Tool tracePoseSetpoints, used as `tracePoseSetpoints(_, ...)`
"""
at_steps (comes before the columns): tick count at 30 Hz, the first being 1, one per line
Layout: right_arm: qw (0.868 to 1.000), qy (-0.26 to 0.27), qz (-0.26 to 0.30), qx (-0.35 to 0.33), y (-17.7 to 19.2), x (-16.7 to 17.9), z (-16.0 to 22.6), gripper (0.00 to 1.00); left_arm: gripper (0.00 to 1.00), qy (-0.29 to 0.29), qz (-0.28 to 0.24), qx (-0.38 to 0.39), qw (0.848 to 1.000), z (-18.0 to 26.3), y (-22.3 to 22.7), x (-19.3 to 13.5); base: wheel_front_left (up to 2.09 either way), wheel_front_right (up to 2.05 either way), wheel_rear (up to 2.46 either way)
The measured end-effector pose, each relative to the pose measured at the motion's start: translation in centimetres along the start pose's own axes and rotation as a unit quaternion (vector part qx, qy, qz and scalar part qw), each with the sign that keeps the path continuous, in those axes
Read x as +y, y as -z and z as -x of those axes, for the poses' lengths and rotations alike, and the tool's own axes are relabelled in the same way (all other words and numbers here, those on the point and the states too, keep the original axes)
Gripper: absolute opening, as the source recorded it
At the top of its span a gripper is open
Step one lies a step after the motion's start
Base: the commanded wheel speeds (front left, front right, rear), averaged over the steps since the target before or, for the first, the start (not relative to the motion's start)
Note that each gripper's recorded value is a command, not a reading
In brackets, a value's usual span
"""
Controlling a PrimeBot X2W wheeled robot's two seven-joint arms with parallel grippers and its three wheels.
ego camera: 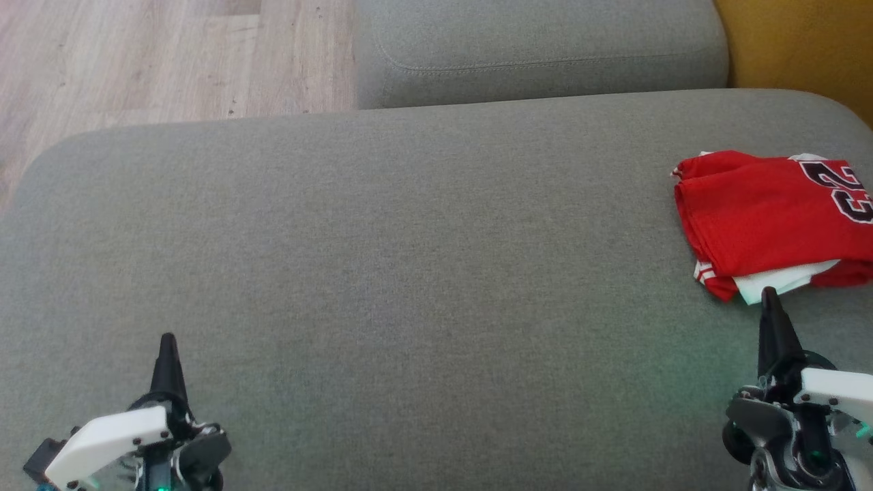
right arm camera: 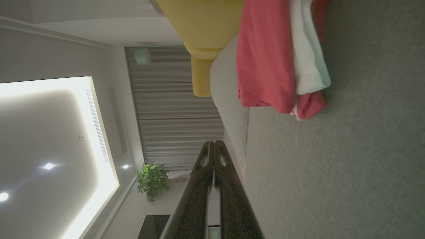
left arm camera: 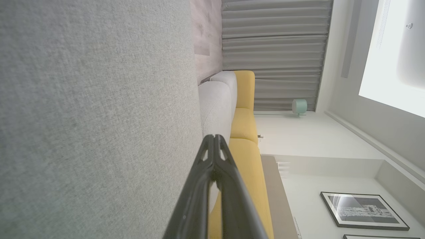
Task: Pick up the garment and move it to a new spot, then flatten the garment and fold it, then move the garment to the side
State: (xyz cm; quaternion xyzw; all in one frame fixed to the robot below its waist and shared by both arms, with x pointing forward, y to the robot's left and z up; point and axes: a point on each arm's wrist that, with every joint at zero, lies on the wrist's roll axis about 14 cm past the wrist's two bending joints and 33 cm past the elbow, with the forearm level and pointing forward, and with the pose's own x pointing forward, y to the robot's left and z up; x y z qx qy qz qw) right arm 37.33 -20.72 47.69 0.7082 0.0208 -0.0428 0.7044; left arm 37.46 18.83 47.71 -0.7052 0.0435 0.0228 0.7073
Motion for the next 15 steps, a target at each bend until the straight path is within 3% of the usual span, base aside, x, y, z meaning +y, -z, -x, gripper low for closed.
tracePoseSetpoints(15,1.000,0.000,0.000,0.000,0.00,0.00,0.00,0.00,0.00,0.000,0.000,0.000,1.000,0.00,0.00,0.00,0.00,0.00,0.00)
